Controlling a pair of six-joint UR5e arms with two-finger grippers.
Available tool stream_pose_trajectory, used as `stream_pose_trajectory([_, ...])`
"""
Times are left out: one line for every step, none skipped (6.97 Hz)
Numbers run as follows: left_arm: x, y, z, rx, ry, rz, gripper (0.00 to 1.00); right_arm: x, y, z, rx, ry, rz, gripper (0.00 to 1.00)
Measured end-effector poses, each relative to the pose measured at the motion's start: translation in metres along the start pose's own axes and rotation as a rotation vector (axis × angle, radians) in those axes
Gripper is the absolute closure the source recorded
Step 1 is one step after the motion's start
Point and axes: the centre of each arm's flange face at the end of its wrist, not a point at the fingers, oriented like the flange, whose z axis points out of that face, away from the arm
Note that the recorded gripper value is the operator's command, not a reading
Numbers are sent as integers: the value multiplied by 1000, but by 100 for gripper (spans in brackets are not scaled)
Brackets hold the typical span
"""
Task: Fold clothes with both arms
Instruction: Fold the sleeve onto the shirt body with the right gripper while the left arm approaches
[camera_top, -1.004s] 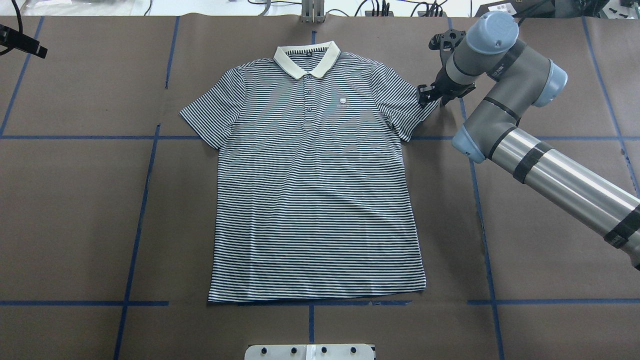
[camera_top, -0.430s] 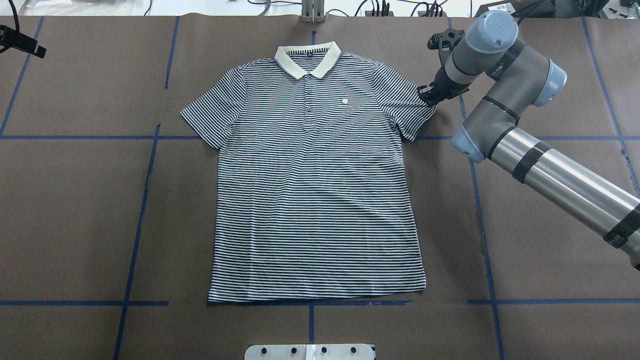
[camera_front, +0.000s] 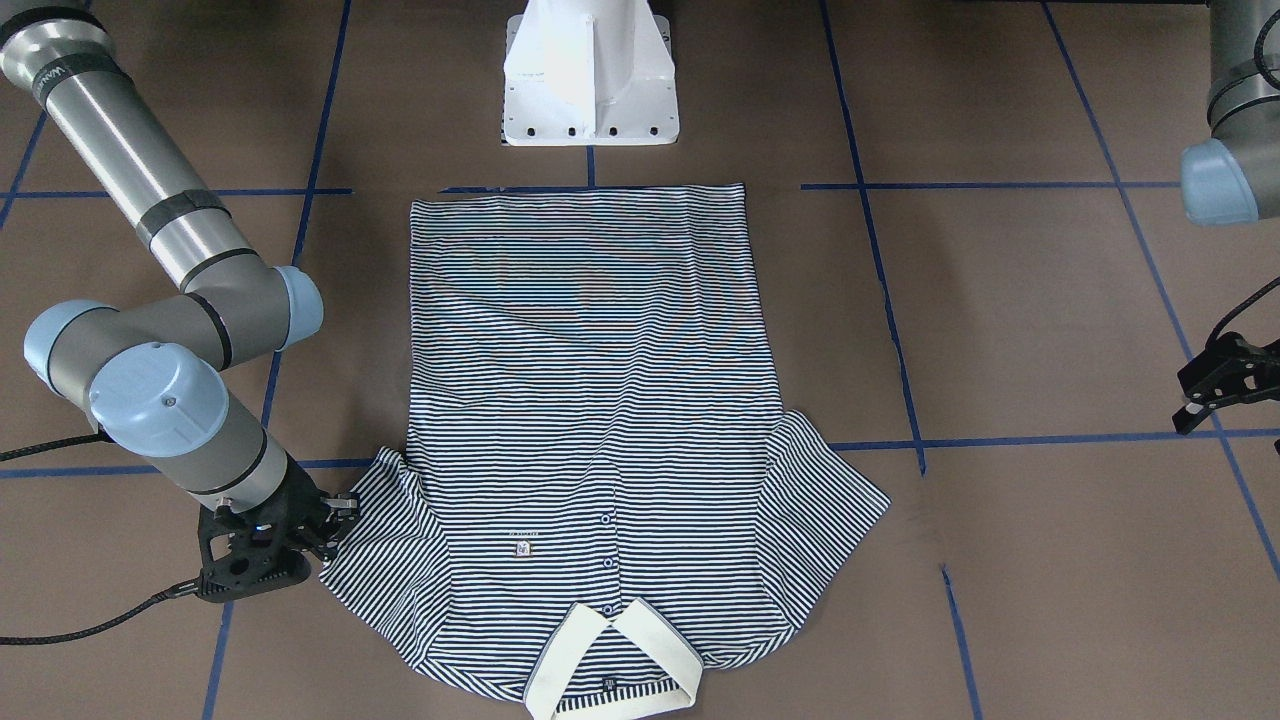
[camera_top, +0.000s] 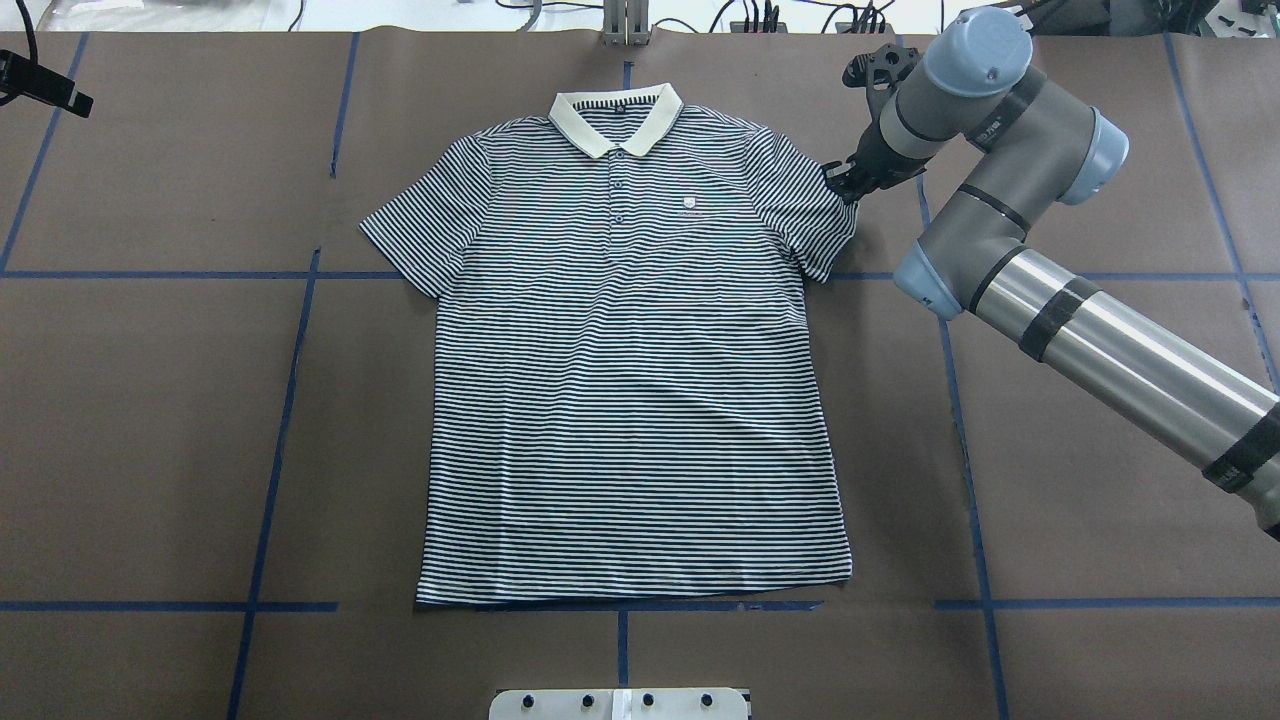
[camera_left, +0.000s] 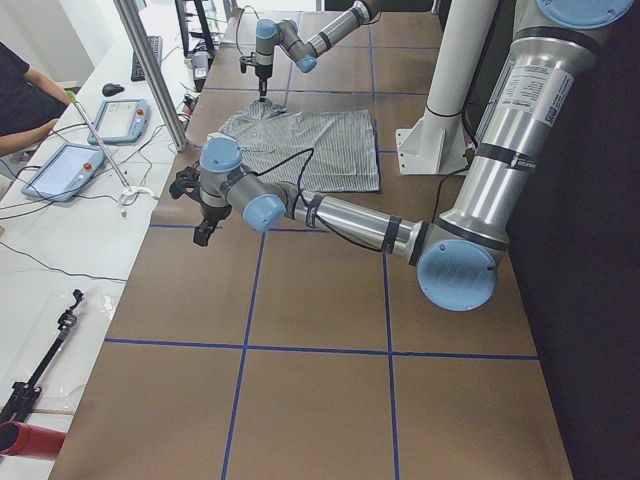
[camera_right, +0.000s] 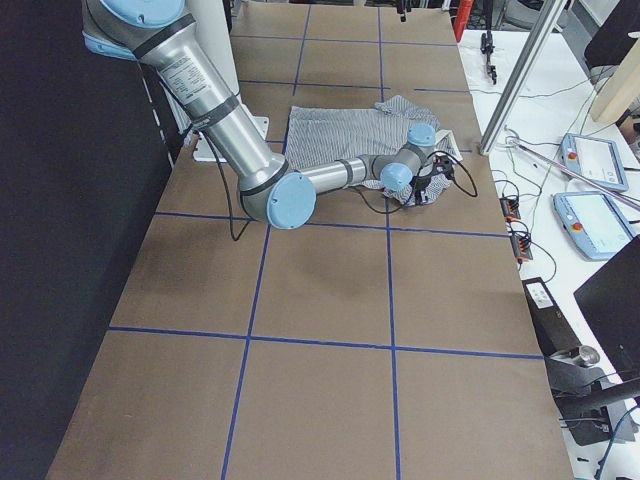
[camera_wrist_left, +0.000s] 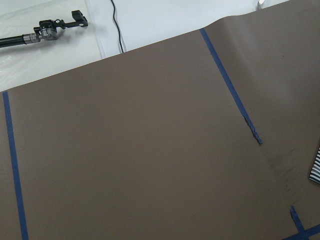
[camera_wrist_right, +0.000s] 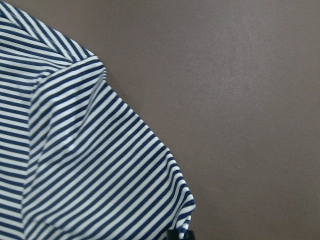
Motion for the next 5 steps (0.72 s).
stream_pose_trajectory([-1, 0, 0, -1, 0, -1, 0, -16, -2, -14, 11, -34, -18, 100])
stream_pose_trajectory([-1, 1, 0, -1, -1, -2, 0, -38, -4, -28, 22, -74, -42, 100])
stream_pose_trajectory([-2, 1, 0, -2, -1, -2, 0, -67, -4, -37, 32, -105, -70, 100])
stream_pose_trajectory([-2, 2, 0, -2, -1, -2, 0, -95, -4, -40, 45, -118, -94, 100])
stream_pose_trajectory([-2, 2, 0, -2, -1, -3, 0, -121, -11, -39, 65, -111, -108, 100])
